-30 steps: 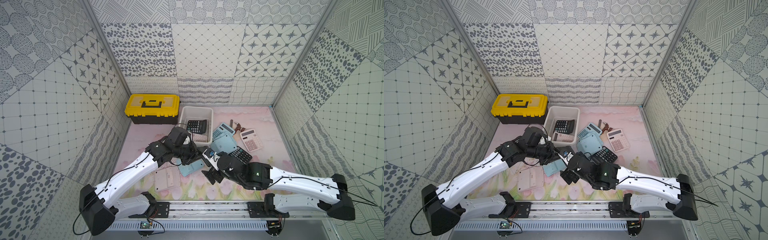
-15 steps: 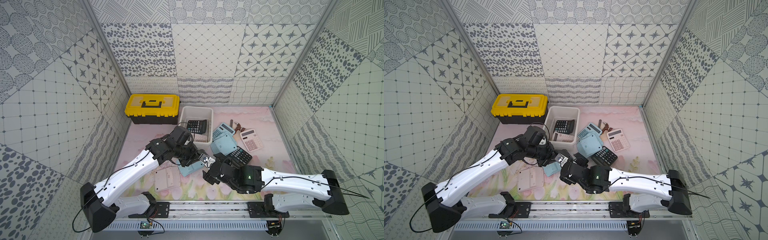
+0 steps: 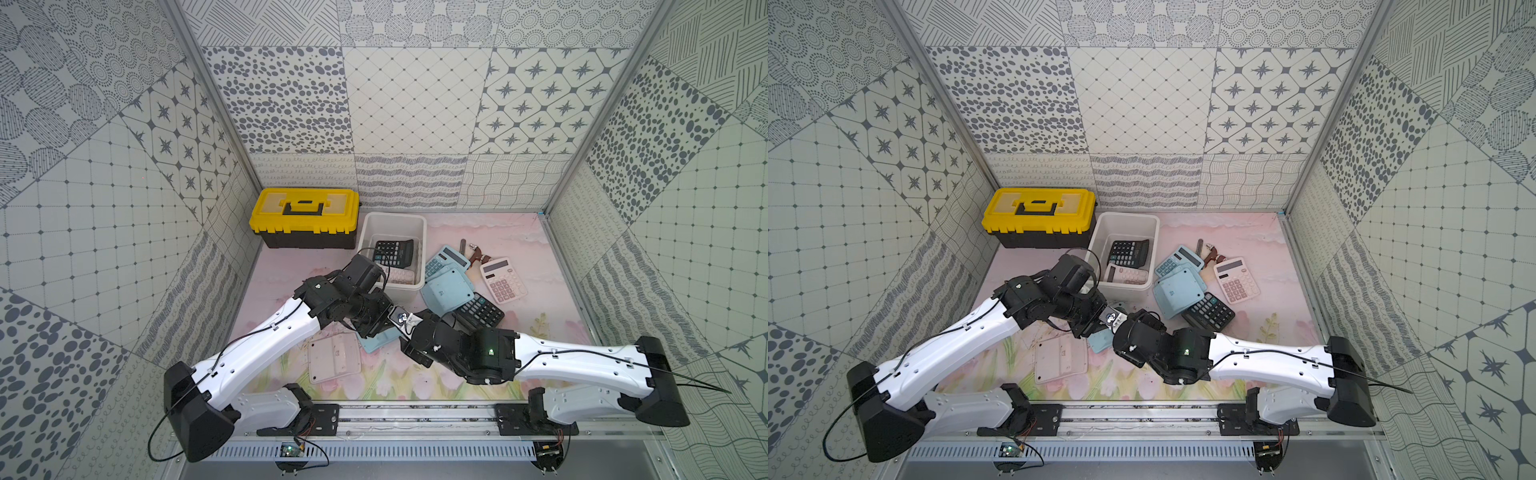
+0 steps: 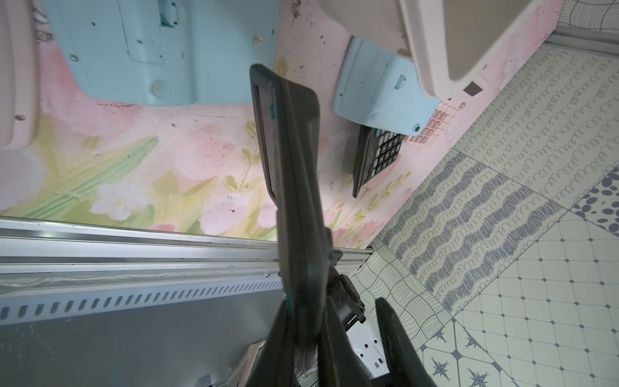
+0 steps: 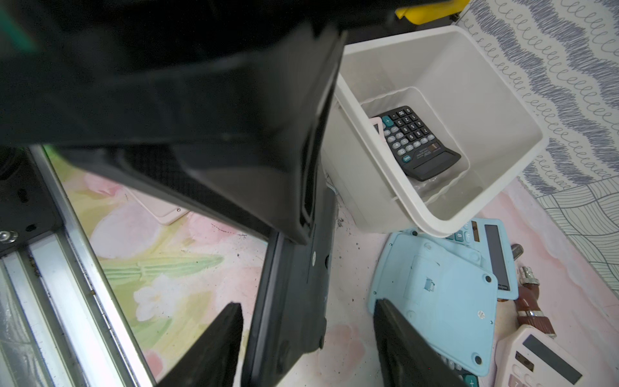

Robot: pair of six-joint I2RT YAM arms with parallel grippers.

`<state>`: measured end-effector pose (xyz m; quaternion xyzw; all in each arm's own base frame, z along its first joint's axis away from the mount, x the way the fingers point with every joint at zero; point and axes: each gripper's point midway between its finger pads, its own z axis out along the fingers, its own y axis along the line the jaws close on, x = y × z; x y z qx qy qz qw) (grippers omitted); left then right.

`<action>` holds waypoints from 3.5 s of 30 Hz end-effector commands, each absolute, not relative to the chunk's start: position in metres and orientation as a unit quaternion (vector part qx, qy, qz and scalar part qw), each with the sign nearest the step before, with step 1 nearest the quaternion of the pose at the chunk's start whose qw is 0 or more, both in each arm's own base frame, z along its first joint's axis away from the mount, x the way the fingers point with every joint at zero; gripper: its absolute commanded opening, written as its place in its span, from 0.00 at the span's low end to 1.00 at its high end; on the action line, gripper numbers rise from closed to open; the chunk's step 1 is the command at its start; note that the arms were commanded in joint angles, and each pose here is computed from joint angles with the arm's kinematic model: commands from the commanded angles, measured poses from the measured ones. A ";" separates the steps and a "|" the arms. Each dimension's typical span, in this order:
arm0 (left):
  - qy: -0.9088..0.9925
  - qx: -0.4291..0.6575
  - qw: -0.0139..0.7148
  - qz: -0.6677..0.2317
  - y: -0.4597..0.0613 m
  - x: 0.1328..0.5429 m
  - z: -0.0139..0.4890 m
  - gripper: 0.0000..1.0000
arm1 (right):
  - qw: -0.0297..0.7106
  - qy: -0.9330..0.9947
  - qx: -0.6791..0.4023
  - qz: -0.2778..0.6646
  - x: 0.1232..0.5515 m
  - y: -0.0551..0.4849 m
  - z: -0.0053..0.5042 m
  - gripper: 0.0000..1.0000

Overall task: Put the calculator in the storage box
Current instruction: Pick up the calculator at the center of the board, then adjust the storage box at the center of the board.

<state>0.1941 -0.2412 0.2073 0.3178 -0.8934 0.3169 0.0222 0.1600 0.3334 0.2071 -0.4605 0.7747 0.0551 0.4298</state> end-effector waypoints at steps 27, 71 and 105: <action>-0.892 0.318 0.013 0.320 -0.245 0.201 0.202 0.44 | 0.429 0.792 -0.431 0.051 0.166 0.343 0.201 0.00; -0.906 0.146 -0.206 0.340 -0.147 0.380 0.217 1.00 | 0.455 0.790 -0.018 0.411 0.227 0.187 0.297 0.00; -0.921 0.077 -0.184 0.335 -0.191 0.307 0.223 1.00 | 0.464 0.760 0.017 0.454 0.250 0.183 0.322 0.00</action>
